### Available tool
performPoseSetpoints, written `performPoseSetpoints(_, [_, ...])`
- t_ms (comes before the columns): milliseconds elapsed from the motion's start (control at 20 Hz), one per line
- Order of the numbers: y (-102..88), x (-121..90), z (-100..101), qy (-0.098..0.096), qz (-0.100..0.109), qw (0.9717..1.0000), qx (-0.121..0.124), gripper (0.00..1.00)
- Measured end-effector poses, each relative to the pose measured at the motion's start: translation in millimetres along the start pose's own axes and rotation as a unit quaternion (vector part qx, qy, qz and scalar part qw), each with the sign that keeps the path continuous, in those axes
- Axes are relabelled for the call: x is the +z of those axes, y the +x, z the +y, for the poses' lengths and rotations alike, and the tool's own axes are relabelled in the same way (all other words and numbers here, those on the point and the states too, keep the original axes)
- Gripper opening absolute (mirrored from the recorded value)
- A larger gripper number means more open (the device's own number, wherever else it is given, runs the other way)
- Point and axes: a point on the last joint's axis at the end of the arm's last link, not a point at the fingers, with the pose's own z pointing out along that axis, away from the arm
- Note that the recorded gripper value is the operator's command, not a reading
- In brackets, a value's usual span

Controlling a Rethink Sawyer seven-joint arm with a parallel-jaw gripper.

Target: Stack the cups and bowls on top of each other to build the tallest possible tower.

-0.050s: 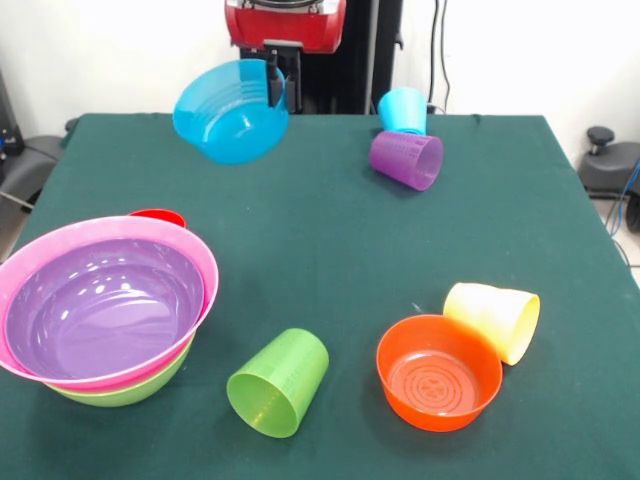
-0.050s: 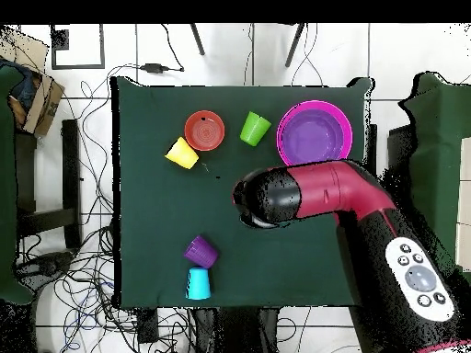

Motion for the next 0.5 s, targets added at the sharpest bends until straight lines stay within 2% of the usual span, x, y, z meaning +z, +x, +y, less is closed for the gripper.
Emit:
performPoseSetpoints(250, [-35.8,-13.2,5.4,-0.010,0.010,0.9994,-0.032,0.00])
performPoseSetpoints(500, [-75.8,-14.1,3.8,-0.028,0.012,0.9977,-0.060,0.00])
